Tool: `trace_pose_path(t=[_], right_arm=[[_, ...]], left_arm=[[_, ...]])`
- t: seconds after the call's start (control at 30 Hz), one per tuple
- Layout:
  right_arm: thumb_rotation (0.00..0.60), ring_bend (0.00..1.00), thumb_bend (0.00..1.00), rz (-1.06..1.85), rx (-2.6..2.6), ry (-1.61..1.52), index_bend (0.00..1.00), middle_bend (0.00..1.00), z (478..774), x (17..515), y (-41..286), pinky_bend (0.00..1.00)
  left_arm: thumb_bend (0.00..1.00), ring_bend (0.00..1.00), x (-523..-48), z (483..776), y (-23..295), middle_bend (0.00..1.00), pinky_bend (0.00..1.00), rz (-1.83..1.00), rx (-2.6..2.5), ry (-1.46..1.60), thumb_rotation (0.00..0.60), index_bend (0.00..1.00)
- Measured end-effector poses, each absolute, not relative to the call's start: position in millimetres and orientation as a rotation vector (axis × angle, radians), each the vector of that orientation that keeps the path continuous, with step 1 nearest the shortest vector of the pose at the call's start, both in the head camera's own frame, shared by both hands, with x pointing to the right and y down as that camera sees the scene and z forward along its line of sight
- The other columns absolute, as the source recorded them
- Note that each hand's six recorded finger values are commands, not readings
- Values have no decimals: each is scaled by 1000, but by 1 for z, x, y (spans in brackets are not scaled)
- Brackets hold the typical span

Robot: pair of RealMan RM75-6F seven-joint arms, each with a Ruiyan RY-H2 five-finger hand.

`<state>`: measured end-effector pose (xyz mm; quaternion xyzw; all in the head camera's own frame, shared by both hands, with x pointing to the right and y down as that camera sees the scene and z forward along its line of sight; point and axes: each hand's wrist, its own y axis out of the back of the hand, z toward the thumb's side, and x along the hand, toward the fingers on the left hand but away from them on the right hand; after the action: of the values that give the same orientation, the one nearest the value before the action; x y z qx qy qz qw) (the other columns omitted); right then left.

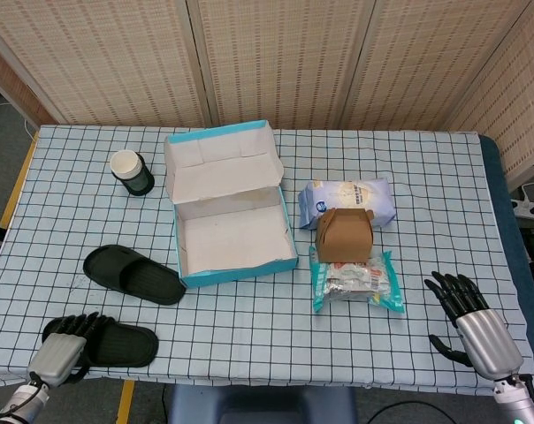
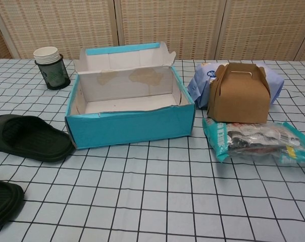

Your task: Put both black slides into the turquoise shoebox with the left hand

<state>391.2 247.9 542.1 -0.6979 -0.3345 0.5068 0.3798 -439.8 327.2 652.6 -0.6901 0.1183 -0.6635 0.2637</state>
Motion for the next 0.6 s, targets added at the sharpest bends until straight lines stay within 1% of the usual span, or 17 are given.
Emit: trace_pose_path(t=[0.1, 0.13, 0.17, 0.2, 0.23, 0.27, 0.33, 0.4, 0.6], right_arm=[[600, 0, 161, 1295, -1782, -854, 0, 0, 542, 391, 248, 0], [600, 0, 161, 1296, -1782, -854, 0, 0, 542, 391, 248, 0], [600, 0, 161, 1296, -1783, -854, 0, 0, 542, 392, 248, 0], [600, 0, 162, 1297, -1783, -854, 0, 0, 542, 392, 248, 0], [600, 0, 161, 1298, -1783, -854, 0, 0, 542, 392, 248, 0], [600, 0, 161, 1298, -1784, -855, 0, 0, 542, 392, 248, 0], [600, 0, 161, 1298, -1784, -854, 0, 0, 542, 392, 248, 0], [600, 0, 161, 1299, -1785, -852, 0, 0, 542, 392, 248, 0], [600, 0, 161, 1301, -1787, -849, 0, 0, 543, 391, 249, 0]], left_arm=[[335, 8, -440, 656, 327, 20, 164, -1790, -1831, 305, 600, 16], [339, 41, -439, 657, 327, 65, 217, -1789, -1821, 302, 600, 59], [343, 114, -439, 658, 328, 153, 290, -1788, -1816, 301, 600, 132], [343, 170, -438, 659, 327, 212, 329, -1787, -1812, 307, 600, 178], [346, 264, -438, 659, 327, 309, 384, -1784, -1810, 316, 600, 244], [349, 326, -438, 658, 326, 378, 422, -1779, -1809, 327, 600, 287], [356, 391, -436, 657, 325, 463, 476, -1760, -1816, 354, 600, 346], [359, 425, -433, 655, 323, 503, 507, -1737, -1830, 383, 600, 383], [358, 437, -431, 646, 317, 509, 520, -1667, -1850, 469, 600, 392]])
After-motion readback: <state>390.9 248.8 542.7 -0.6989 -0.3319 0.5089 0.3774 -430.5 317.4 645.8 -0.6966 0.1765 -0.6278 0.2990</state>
